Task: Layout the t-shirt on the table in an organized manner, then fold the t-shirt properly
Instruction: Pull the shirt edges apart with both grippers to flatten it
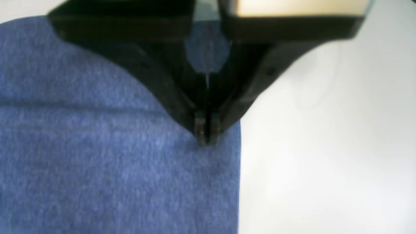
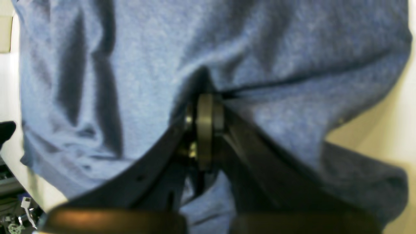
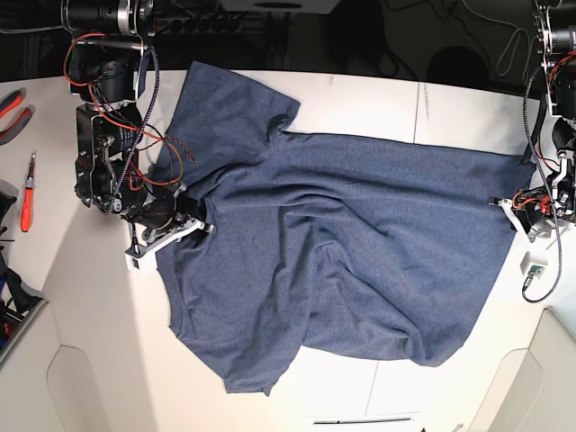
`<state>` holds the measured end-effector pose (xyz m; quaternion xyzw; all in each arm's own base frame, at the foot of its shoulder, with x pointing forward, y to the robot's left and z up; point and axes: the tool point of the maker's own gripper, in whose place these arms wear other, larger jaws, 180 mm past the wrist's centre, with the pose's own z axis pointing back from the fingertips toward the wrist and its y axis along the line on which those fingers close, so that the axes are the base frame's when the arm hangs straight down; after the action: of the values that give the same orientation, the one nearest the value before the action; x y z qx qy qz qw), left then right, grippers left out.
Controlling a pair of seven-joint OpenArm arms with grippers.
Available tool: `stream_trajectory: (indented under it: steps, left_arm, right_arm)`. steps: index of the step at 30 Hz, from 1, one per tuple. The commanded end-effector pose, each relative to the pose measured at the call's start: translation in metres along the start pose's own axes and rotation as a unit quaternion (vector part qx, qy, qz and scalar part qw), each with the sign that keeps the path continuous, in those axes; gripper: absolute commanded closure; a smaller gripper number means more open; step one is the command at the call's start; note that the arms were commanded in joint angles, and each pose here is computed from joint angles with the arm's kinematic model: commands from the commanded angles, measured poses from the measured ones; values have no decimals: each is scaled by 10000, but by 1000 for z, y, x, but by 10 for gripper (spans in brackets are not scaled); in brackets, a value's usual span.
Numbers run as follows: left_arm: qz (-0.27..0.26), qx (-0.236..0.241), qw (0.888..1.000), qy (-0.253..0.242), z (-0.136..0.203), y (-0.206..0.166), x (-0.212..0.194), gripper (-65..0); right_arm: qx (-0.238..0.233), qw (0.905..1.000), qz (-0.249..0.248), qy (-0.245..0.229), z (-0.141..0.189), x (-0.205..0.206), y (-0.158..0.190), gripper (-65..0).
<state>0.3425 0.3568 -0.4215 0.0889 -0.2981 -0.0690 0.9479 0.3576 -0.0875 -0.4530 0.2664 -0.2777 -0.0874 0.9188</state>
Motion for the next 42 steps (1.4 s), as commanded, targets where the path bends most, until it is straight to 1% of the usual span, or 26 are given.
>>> stream_trajectory:
  steps: [1,5,8,10,14,17,19,21,23,25,29,31,34,36,39,42]
  left_arm:
    - [-14,144,9994,-328,7,15,23,0]
    - [57,90,9990,-430,7,13,27,0]
    - [178,0,9970,-750,8,10,39,0]
    - [212,-17,9939,-1083,11,10,51,0]
    - [240,-17,9880,-1523,15,9,74,0]
    - [277,-9,9819,-1874,20,11,99,0]
    - [342,-50,9773,-2092,24,7,121,0]
    - [496,-131,9727,-2261,24,3,141,0]
    - [769,-368,9663,-2430,22,-5,160,0]
    - [966,-656,9592,-2574,15,-17,174,0]
    - [1553,-1022,9439,-2730,-8,-41,193,0]
    - [1744,-1087,9404,-2711,-21,-53,195,0]
    - [1768,-1111,9408,-2671,-36,-69,193,0]
    - [1651,-1115,9437,-2641,-42,-78,191,0]
    - [1411,-1040,9524,-2495,-48,-88,185,0]
    - [1245,-778,9603,-2373,-52,-83,178,0]
  right_arm:
    - [192,9987,169,-436,8,34,16,0]
    - [285,9936,586,-924,31,69,38,0]
    - [155,9861,1003,-1317,50,95,48,0]
    - [7,9795,1234,-1591,61,110,51,0]
    - [-217,9694,1516,-1917,65,124,51,0]
    - [-422,9558,1903,-2200,57,134,56,0]
    - [-602,9511,2109,-2174,41,140,59,0]
    - [-713,9481,2395,-1966,19,143,63,0]
    - [-744,9436,2678,-1798,-2,148,70,0]
    - [-790,9365,2928,-1760,-16,158,75,0]
    - [-1225,9204,3168,-1937,-23,187,65,0]
    - [-1413,9145,3227,-1988,-24,197,58,0]
    - [-1552,9129,3279,-1872,-30,195,44,0]
    - [-1633,9136,3292,-1741,-35,184,31,0]
    - [-1883,9124,3272,-1584,-37,167,2,0]
    - [-2100,9135,3200,-1376,-36,151,-27,0]
